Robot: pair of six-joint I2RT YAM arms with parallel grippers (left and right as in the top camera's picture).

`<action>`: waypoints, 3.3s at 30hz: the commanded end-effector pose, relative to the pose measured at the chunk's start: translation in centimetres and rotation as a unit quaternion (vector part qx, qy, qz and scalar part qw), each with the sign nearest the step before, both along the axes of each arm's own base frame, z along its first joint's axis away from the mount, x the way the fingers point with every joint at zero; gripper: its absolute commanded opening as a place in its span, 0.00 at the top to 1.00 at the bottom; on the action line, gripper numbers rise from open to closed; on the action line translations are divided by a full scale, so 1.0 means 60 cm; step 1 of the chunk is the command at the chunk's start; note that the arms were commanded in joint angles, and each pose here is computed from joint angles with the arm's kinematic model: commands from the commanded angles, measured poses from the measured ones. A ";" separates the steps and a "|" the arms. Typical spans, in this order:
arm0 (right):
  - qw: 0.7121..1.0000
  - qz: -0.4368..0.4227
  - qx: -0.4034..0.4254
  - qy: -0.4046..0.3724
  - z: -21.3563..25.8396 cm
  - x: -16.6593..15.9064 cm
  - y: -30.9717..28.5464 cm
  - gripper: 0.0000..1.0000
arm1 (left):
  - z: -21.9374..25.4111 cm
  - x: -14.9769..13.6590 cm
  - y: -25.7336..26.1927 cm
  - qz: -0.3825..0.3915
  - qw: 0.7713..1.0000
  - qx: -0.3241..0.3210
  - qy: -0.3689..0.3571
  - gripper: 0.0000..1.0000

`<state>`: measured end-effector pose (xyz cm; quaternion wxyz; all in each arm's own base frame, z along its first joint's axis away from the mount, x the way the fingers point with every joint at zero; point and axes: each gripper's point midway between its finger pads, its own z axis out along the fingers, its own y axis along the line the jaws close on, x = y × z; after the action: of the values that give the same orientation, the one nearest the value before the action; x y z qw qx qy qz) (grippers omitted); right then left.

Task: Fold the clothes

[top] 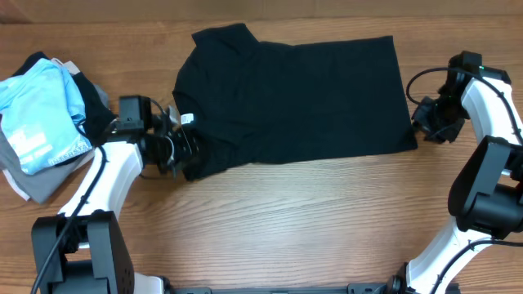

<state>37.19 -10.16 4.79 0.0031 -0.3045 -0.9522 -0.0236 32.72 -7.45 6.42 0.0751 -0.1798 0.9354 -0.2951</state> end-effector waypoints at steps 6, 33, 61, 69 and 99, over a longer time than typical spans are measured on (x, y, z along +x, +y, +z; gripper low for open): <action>1.000 0.011 -0.010 0.010 0.005 -0.024 -0.004 0.66 | -0.044 -0.047 0.039 -0.051 0.987 0.148 0.045 0.69; 0.999 0.027 0.029 -0.026 -0.076 -0.026 0.026 0.96 | -0.047 -0.045 0.061 -0.056 0.979 0.190 0.040 0.64; 0.999 0.027 0.028 -0.024 -0.076 -0.028 0.025 0.96 | -0.035 -0.016 0.032 -0.101 0.979 0.174 -0.014 0.68; 0.999 0.027 0.028 -0.024 -0.076 -0.028 0.025 0.96 | -0.068 -0.025 0.043 -0.102 0.976 0.192 0.017 0.66; 0.997 -0.030 0.030 0.068 -0.071 -0.108 0.004 0.96 | -0.070 -0.138 0.153 -0.101 0.922 0.328 0.182 0.96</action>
<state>32.21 -7.94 0.26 0.0673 -0.2972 -0.9506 -0.0590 25.38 0.52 1.73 -0.0513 -0.0930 0.9939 0.0305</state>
